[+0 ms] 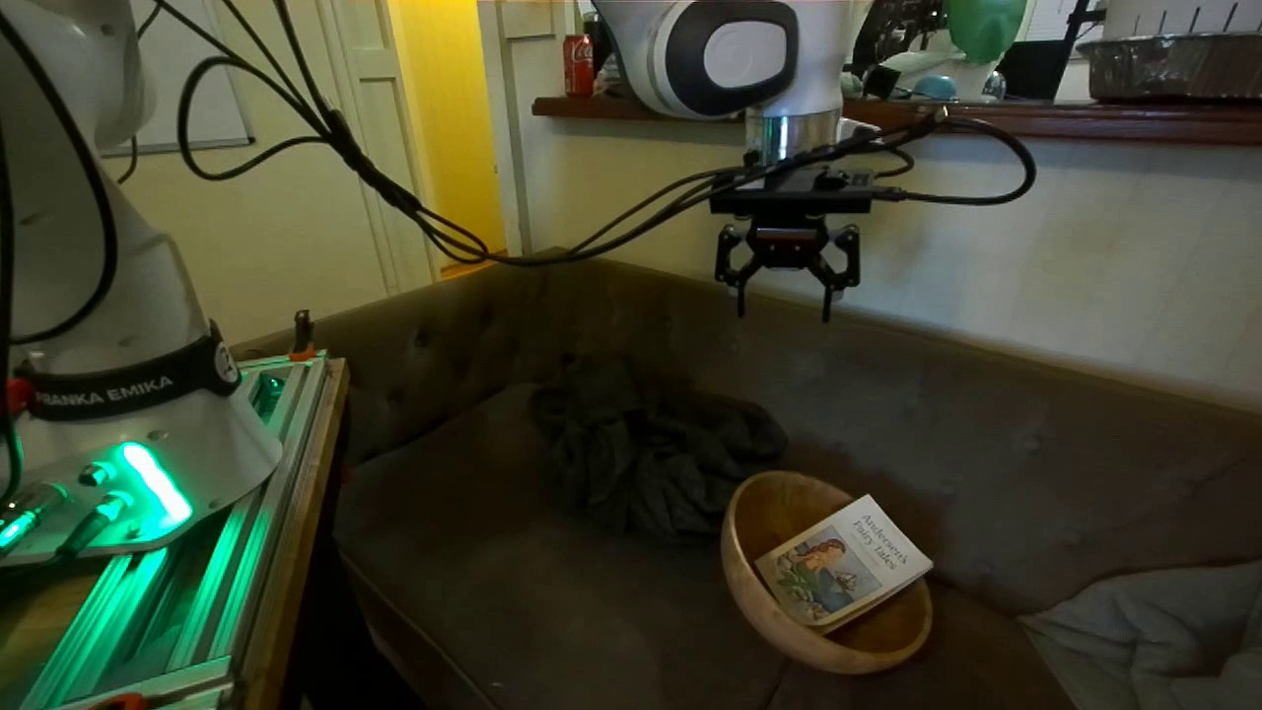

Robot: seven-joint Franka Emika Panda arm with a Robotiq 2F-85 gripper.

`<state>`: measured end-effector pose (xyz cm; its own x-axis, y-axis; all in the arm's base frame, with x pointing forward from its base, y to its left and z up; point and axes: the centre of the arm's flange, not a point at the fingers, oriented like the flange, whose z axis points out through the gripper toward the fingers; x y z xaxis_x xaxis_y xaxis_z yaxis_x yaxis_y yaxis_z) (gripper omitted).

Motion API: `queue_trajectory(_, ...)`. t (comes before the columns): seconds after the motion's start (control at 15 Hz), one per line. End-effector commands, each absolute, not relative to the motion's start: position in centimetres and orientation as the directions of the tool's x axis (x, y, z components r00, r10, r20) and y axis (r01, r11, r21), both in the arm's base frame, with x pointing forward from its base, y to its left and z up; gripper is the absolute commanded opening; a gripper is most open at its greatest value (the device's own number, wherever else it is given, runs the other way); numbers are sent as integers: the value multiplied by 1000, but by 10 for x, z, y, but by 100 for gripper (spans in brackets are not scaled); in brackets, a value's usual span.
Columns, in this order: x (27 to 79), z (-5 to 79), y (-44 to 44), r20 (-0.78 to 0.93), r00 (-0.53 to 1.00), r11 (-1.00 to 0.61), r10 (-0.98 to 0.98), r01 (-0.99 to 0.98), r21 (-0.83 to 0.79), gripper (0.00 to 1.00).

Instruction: Put the brown bowl on the blanket, then remove the book from the bowl

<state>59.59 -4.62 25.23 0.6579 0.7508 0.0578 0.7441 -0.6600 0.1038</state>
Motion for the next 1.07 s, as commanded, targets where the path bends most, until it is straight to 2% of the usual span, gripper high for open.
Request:
queue_trajectory(0.0, 608, 239, -44, 34, 662, -662, 749, 745, 85, 100)
queue_trajectory(0.4, 662, 130, -28, -55, 624, -626, 780, 776, -76, 100)
queue_trajectory(1.0, 692, -13, -45, -190, 630, -654, 753, 683, -326, 100)
